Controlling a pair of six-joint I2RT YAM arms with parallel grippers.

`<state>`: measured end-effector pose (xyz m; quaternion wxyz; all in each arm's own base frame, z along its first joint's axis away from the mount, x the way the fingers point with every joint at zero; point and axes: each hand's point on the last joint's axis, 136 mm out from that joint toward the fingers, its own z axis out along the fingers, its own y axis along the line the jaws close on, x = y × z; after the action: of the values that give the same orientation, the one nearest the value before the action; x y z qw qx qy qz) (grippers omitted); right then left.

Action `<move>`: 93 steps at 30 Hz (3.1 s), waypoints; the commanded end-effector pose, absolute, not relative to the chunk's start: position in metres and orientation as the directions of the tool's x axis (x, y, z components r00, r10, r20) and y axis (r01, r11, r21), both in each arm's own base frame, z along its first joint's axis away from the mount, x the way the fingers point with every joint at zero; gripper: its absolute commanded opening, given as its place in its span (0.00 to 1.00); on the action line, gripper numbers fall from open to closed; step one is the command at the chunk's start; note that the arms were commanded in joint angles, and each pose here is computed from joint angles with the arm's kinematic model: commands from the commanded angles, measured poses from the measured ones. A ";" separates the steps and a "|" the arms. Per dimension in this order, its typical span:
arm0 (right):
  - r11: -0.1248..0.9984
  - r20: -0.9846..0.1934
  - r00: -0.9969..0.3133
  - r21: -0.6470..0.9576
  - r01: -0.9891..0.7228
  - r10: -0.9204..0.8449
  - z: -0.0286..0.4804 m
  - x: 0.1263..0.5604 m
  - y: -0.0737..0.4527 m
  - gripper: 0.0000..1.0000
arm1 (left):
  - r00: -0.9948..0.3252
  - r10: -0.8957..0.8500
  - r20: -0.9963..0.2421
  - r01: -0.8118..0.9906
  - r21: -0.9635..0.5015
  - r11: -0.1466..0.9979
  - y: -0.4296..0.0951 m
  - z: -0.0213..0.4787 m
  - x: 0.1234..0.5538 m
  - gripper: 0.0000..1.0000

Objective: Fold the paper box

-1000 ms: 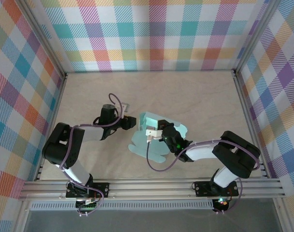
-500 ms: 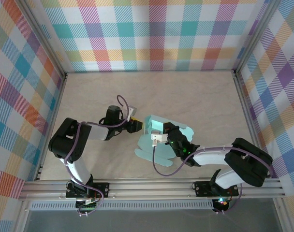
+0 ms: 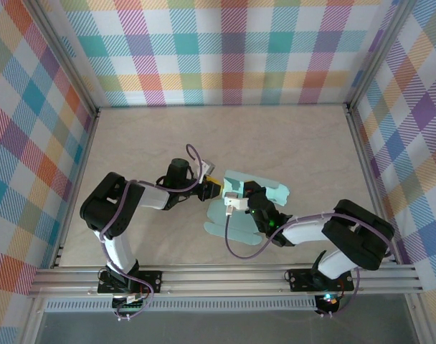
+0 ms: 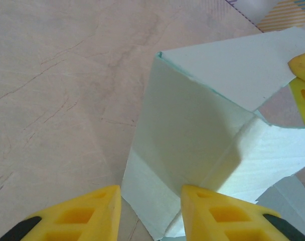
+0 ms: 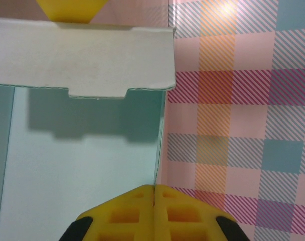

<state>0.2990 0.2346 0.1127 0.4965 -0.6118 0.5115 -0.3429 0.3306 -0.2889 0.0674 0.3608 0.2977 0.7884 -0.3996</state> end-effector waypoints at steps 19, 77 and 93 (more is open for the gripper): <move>-0.003 -0.078 0.279 -0.961 -0.278 -0.957 0.104 0.291 0.245 0.00 | -0.471 0.215 -0.855 0.842 -0.364 0.399 -0.307 0.081 0.302 0.49; 0.078 -0.146 0.232 -0.957 -0.279 -0.962 0.106 0.295 0.245 0.00 | -0.511 0.180 -0.841 0.753 -0.337 0.565 -0.318 0.074 0.302 0.33; 0.160 -0.225 0.181 -0.936 -0.314 -0.957 0.111 0.289 0.252 0.00 | -0.505 0.081 -0.859 0.597 -0.280 0.752 -0.304 0.072 0.335 0.29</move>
<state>0.2927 0.2435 0.1074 0.5094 -0.5731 0.5478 -0.3346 0.3208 -0.2974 0.0534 0.4157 0.2274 0.8334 -0.2846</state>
